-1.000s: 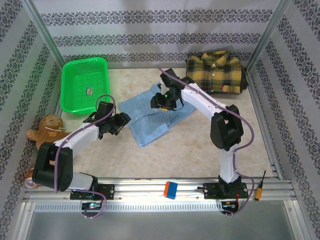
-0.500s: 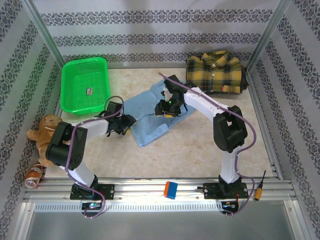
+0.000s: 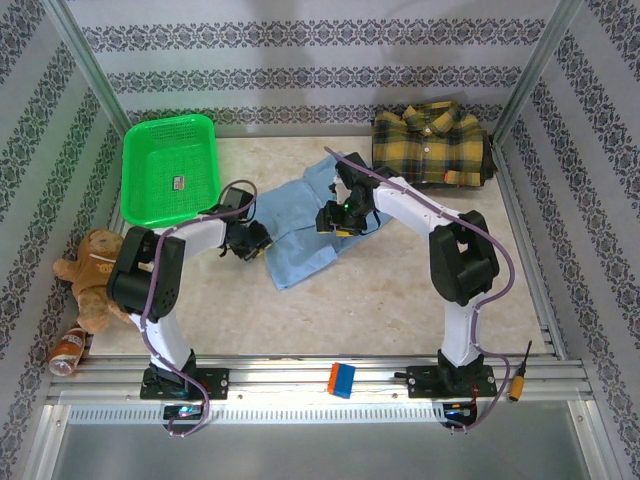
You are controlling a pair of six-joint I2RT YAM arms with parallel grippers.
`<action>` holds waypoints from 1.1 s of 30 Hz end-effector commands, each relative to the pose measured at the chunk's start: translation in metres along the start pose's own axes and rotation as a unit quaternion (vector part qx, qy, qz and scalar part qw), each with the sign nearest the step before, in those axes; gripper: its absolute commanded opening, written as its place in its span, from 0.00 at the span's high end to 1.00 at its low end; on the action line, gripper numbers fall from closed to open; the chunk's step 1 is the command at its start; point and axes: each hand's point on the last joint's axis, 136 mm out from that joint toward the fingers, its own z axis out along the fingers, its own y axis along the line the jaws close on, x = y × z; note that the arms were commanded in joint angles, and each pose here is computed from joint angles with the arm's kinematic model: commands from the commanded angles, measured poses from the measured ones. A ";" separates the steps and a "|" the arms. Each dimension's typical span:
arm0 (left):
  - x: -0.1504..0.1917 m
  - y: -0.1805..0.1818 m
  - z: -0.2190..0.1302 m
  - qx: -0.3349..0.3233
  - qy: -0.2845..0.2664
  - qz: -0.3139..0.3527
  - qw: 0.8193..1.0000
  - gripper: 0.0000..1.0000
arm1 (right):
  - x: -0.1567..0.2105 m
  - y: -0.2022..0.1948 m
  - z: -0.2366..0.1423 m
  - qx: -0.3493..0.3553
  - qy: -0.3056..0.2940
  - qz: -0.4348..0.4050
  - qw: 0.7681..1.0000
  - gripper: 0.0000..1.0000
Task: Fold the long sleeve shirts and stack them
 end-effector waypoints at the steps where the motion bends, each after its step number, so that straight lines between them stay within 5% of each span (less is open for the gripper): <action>1: -0.010 -0.001 -0.017 -0.044 -0.012 0.074 0.996 0.85 | -0.002 -0.002 -0.006 -0.006 -0.009 -0.005 1.000 0.47; 12: -0.018 0.041 -0.089 -0.165 -0.024 0.191 0.967 0.95 | -0.039 -0.036 -0.019 0.055 -0.053 0.000 0.997 0.46; 21: -0.008 0.075 -0.136 -0.215 -0.028 0.212 0.953 0.95 | -0.062 -0.040 0.006 0.112 -0.050 -0.018 0.992 0.56; 33: -0.023 0.080 -0.156 -0.212 -0.050 0.205 0.954 0.96 | 0.015 -0.064 0.043 0.181 0.026 0.009 0.983 0.66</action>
